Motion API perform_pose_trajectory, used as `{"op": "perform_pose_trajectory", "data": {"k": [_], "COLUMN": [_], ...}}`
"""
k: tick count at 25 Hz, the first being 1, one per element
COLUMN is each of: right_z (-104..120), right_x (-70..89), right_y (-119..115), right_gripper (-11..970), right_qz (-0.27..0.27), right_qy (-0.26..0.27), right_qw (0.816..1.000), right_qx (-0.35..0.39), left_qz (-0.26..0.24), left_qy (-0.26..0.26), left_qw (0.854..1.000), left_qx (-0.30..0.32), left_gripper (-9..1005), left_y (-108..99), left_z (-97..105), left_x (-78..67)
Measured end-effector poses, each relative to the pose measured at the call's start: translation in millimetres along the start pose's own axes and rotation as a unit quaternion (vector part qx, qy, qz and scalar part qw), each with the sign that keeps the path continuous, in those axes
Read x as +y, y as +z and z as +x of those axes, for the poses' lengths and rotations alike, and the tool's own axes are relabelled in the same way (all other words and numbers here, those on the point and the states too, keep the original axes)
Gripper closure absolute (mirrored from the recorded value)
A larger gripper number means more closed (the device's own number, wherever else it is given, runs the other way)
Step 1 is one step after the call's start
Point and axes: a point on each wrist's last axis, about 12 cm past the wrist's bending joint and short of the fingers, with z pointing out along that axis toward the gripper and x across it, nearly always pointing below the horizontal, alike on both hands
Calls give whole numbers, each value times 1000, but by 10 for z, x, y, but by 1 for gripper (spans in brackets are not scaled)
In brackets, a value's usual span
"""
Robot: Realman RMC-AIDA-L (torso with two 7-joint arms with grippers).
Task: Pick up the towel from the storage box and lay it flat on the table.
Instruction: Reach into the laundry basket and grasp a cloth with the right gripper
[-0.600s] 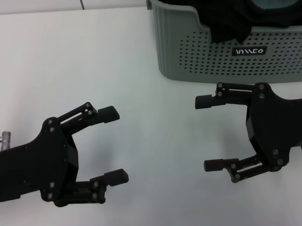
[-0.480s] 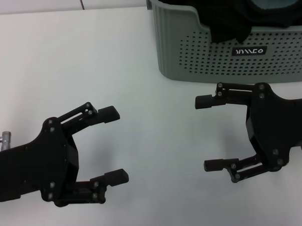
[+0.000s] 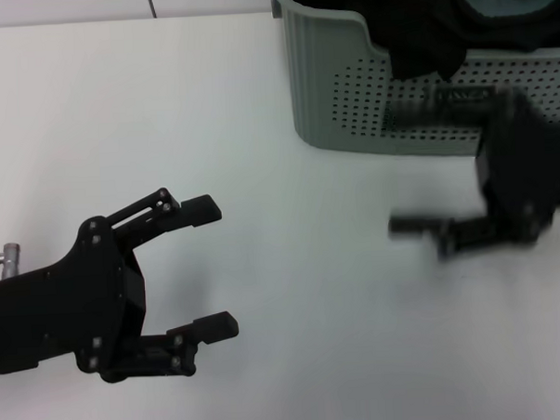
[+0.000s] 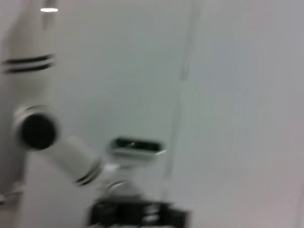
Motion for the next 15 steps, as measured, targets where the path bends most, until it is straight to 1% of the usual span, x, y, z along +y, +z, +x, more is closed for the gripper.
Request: {"op": "perform_pose_trajectory", "data": {"k": [2,3,4,7,9,10,12,15], "right_z": [-145,-252,-314,-589,-726,-784,-832,-849], "right_x": [-128,-220,-271,-463,-565,-604,-634,-616], "right_y": [-84,-148,-188,-409,-627,-757,-972,-1300], "right_gripper": [73,73,73,73,74,74,74,79], "right_qz": [38,65,81,156,223,260,313,386], "right_qy": [5,6,8,9,12,14,21,32], "right_qw": [999,998,997,988,974,965,948,919], "right_qx": [1,3,6,16,32,40,57,77], "left_qz": [0,0,0,0,-1,-1,-3,-5], "left_qy": [1,2,2,3,2,2,3,2], "left_qw": [1000,1000,1000,1000,1000,1000,1000,1000], "left_qx": [0,0,0,0,0,-1,-1,-2], "left_gripper": [101,101,101,101,101,101,101,101], "left_y": [-1,0,1,2,3,4,1,-3], "left_z": [0,-1,-2,-2,0,4,13,23], "left_x": [4,7,10,12,11,9,-1,-14]}}
